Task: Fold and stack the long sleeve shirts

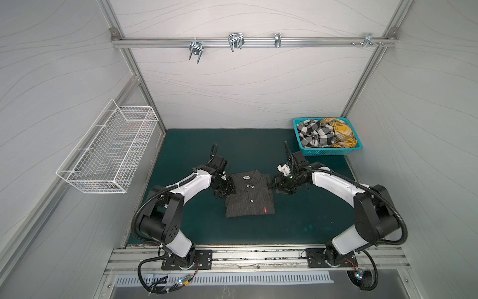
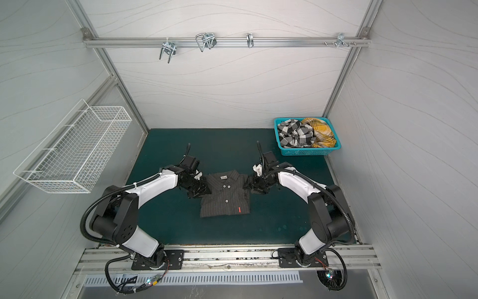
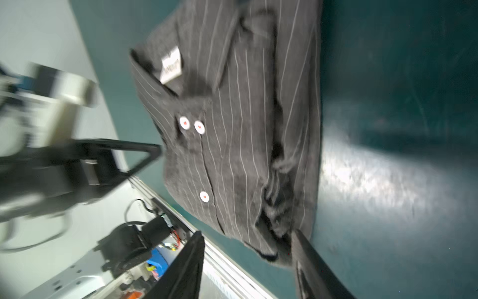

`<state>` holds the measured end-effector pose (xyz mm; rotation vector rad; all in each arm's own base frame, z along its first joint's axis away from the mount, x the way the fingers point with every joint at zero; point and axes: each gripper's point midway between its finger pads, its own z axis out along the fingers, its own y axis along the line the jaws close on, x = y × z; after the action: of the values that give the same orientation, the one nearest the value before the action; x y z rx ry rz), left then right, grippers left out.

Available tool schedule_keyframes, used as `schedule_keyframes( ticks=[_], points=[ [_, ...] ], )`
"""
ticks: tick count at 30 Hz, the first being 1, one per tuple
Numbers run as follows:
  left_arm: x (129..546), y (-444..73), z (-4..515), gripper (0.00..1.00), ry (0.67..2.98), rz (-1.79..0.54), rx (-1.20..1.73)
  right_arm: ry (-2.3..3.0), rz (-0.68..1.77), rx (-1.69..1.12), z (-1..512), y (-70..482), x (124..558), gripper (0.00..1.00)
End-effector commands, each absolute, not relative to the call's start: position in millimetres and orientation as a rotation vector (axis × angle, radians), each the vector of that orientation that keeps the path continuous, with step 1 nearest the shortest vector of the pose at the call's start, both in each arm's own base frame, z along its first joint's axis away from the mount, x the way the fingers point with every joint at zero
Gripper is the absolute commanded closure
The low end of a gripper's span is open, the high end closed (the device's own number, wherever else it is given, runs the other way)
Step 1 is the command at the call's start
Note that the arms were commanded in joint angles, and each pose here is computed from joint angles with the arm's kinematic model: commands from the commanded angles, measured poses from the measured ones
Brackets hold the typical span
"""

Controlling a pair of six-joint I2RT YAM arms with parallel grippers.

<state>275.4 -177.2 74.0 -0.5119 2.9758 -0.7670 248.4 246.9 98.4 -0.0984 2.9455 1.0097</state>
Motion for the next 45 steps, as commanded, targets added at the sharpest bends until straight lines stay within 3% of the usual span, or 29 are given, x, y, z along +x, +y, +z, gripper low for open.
schedule_keyframes(
  ticks=[1,6,13,20,25,29,35,45],
  points=[
    [278,-164,95,0.84,2.947,-0.693,-0.505,3.073,0.676,-0.211,84,231,228,0.49],
    [271,-162,85,0.89,2.972,-0.719,-0.531,3.104,0.587,-0.259,74,238,233,0.53],
    [264,-167,59,0.91,3.021,-0.759,-0.554,3.125,0.606,-0.308,59,252,237,0.71],
    [262,-168,47,0.94,3.054,-0.757,-0.557,3.109,0.615,-0.309,63,253,238,0.63],
    [265,-168,48,0.96,3.057,-0.744,-0.531,3.07,0.398,-0.354,83,234,242,0.66],
    [271,-170,52,0.97,3.036,-0.756,-0.518,2.959,0.553,-0.446,114,264,237,0.76],
    [279,-172,52,0.99,3.032,-0.75,-0.497,2.992,0.804,-0.482,97,309,231,0.84],
    [271,-166,18,1.0,3.118,-0.683,-0.503,3.133,0.669,-0.285,45,261,236,0.89]
  ],
)
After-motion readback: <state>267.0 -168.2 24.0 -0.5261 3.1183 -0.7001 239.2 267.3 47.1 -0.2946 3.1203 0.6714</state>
